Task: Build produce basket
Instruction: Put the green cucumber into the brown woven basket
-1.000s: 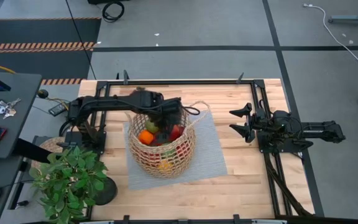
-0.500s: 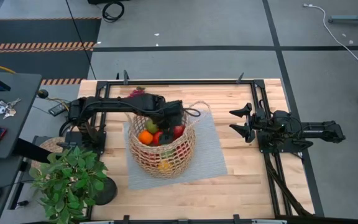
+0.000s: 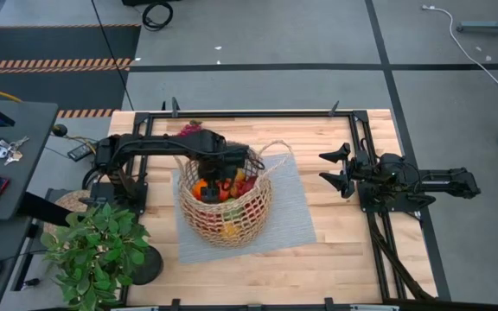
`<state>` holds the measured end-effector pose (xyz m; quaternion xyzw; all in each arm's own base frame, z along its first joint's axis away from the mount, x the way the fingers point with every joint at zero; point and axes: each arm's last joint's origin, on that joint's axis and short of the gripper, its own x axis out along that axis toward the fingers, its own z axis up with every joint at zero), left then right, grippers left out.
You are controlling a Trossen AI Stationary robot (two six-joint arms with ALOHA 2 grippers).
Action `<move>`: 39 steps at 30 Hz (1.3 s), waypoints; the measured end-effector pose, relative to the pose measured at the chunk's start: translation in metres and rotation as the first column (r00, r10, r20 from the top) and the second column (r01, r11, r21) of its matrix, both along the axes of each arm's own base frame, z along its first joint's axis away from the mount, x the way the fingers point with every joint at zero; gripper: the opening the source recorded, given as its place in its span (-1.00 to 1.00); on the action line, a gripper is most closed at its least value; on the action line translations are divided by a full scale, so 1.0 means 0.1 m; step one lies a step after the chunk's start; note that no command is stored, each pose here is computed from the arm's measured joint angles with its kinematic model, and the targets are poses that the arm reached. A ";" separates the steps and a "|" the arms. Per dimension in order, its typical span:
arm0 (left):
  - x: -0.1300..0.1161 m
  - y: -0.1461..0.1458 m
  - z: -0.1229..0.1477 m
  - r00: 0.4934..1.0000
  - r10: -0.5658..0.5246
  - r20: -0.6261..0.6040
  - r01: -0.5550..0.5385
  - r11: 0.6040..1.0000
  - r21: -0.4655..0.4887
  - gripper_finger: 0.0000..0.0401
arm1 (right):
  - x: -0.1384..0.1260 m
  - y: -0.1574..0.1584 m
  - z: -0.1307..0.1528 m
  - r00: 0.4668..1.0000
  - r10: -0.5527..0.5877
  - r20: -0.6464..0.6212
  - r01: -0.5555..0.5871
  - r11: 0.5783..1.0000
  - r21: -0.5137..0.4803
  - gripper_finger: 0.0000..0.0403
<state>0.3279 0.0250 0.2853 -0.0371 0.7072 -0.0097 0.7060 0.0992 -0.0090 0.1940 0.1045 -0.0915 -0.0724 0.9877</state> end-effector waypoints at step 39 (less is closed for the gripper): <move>-1.80 -0.63 0.76 -0.003 -0.240 0.971 -0.173 0.956 0.236 -0.05 | 0.00 0.00 0.01 1.000 0.002 0.015 -0.002 1.000 0.011 0.73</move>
